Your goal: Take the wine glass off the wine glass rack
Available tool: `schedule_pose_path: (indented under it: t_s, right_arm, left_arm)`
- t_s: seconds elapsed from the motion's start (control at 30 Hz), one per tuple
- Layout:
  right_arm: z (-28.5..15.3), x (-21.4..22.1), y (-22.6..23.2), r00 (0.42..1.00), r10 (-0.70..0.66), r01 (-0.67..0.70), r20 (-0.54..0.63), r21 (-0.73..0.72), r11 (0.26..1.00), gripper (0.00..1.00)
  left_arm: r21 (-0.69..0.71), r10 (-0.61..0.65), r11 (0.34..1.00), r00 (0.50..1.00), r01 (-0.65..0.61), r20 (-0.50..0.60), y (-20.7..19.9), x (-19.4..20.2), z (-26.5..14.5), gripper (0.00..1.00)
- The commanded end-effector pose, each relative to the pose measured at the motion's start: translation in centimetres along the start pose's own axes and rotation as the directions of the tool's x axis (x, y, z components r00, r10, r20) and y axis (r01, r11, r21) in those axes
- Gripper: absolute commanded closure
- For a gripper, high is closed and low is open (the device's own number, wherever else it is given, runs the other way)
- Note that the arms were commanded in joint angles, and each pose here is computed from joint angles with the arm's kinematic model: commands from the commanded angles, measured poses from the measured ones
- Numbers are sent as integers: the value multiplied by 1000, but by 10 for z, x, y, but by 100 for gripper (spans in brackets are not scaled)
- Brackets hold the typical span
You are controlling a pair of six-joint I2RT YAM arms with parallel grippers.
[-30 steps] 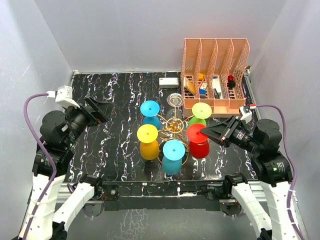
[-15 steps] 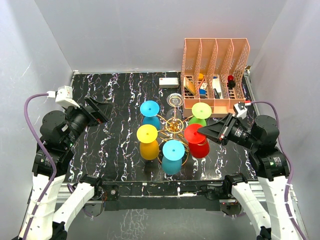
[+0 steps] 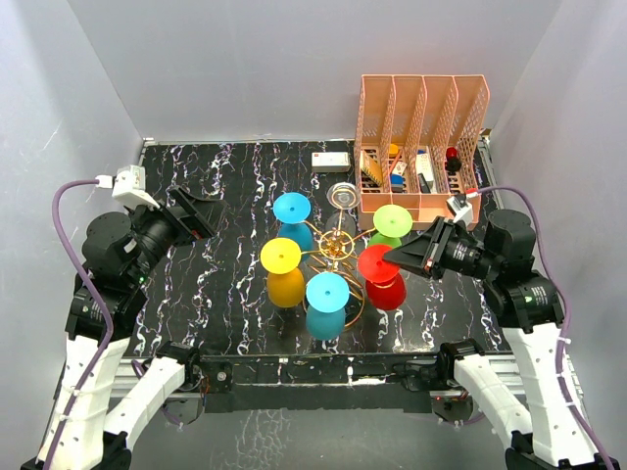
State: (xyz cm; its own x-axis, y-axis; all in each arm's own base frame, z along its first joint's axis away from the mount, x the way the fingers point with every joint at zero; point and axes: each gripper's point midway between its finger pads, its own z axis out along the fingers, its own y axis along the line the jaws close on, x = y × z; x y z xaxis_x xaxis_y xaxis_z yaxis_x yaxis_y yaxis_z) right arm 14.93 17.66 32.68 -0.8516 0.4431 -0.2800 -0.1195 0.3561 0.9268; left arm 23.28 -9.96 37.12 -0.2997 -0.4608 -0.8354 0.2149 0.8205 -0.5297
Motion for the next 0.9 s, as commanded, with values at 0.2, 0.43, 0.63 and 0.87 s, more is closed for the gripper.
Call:
schedule_pose_path:
  t_s: [0.2, 0.43, 0.63, 0.87]
  right_arm:
    - [-10, -8, 9, 982, -186, 185, 12, 58, 981, 92]
    - [-14, -9, 21, 980, -200, 200, -8, 47, 979, 92]
    - [-12, -6, 26, 983, -176, 177, -45, 26, 984, 92]
    - [-8, -7, 35, 984, -166, 166, -70, -12, 986, 92]
  left_arm:
    - [25, 17, 1000, 999, -18, 34, -7, -11, -4, 3]
    - [28, 16, 999, 999, -17, 33, -8, -11, -3, 3]
    - [30, 16, 999, 999, -17, 34, -8, -11, -4, 3]
    - [26, 19, 999, 999, -21, 40, -7, -12, -6, 3]
